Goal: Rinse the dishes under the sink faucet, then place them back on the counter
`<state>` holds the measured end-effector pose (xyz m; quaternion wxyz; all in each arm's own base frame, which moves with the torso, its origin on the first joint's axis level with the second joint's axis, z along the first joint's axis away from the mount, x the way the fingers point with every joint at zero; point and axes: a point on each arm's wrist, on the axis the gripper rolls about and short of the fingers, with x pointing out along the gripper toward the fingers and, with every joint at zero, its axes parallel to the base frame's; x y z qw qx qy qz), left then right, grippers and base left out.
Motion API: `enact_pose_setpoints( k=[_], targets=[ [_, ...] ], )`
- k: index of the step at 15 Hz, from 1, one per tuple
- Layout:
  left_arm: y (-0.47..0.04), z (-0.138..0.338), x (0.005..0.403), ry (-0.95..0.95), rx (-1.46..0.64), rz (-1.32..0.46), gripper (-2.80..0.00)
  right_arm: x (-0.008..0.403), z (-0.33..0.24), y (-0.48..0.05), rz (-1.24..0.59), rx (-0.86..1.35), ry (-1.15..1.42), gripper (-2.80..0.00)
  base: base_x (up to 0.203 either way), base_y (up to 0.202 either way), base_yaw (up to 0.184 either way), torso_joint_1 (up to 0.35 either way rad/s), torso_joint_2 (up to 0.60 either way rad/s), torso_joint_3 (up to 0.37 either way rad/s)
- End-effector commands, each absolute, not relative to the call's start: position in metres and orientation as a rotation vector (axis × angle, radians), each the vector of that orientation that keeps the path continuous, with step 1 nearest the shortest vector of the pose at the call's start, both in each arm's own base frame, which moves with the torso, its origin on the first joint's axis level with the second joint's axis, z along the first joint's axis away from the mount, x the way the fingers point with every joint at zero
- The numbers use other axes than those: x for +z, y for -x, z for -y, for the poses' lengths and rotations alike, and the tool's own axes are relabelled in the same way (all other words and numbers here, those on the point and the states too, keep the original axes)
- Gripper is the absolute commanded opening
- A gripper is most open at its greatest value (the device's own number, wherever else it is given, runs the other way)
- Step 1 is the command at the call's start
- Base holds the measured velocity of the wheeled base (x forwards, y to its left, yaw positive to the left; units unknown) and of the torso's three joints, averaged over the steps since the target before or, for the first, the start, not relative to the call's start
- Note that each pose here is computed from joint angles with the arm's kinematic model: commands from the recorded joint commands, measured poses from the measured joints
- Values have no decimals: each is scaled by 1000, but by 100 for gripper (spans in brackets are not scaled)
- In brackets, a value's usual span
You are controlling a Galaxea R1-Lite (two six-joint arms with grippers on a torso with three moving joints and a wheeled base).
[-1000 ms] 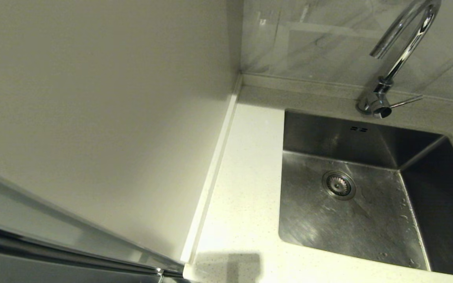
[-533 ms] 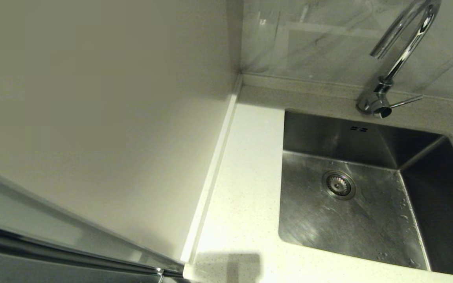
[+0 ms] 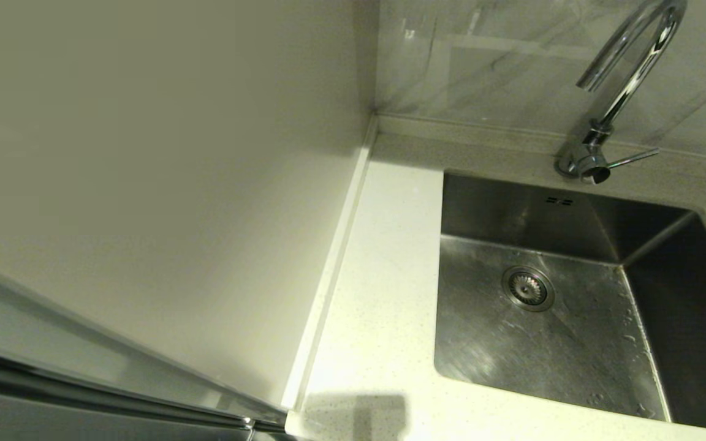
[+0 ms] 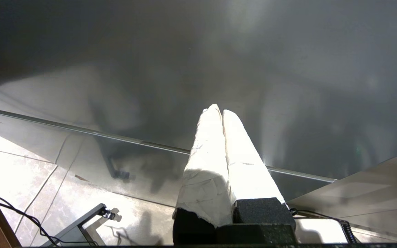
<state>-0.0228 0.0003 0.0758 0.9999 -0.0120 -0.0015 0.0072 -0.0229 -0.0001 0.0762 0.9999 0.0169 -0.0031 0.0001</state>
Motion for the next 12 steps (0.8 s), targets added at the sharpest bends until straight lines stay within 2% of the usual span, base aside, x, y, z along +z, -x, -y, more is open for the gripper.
enact_pose_setpoints(
  k=[1,12],
  targets=[
    [23,0,76,25,15,6,-280,76,0,23,3,-1,-35,-280,0,0,0,0,0,0],
    [23,0,76,25,14,6,-280,76,1,23,5,-17,-40,-280,0,0,0,0,0,0]
  ],
)
